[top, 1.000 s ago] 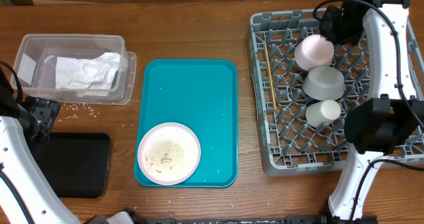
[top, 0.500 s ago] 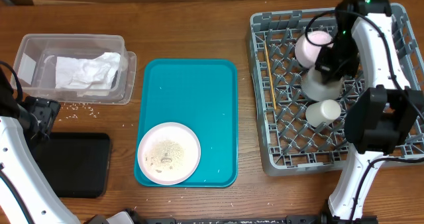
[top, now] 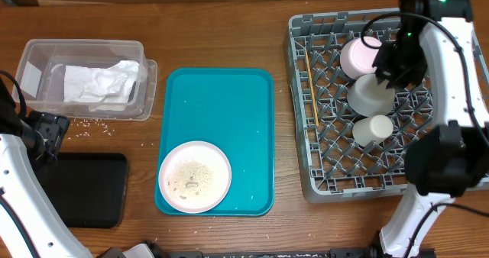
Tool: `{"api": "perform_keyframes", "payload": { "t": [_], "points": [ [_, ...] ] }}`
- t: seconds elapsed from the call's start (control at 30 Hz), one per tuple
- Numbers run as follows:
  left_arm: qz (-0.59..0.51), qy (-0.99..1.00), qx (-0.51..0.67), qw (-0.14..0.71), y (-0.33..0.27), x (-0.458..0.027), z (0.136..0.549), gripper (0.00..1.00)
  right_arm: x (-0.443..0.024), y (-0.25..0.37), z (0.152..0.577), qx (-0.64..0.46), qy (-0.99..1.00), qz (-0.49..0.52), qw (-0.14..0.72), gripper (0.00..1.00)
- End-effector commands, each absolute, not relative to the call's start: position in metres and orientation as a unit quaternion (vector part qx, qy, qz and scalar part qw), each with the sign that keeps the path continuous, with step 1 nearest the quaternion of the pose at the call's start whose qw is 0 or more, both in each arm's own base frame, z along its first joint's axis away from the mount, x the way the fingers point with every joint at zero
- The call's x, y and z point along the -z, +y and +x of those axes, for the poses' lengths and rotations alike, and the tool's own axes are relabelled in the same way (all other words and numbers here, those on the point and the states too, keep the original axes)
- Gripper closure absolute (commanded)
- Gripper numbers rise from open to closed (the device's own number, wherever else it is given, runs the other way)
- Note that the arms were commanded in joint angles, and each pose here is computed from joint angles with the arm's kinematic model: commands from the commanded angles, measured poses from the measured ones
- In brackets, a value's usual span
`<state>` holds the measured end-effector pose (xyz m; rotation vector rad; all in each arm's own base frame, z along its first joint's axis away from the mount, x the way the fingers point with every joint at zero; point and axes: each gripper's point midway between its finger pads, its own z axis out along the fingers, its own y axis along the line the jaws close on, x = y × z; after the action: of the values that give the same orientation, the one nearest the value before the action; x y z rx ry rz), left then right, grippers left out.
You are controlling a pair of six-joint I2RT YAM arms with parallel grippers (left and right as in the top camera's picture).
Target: Sort waste into correct bins and load items into the dishwasher
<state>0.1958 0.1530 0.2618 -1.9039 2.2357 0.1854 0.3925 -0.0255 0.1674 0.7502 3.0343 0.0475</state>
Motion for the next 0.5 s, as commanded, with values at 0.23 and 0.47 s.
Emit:
{"api": "perform_keyframes", "payload": {
  "t": [0.23, 0.47],
  "points": [
    [-0.649, 0.751, -0.063, 0.106, 0.154, -0.265, 0.197, 0.0, -0.187, -0.014, 0.489, -0.096, 0.948, 0.22, 0.211, 0.33],
    [-0.649, 0.751, -0.063, 0.106, 0.154, -0.265, 0.197, 0.0, -0.151, -0.006, 0.505, -0.122, 0.943, 0.21, 0.227, 0.3]
  ]
}}
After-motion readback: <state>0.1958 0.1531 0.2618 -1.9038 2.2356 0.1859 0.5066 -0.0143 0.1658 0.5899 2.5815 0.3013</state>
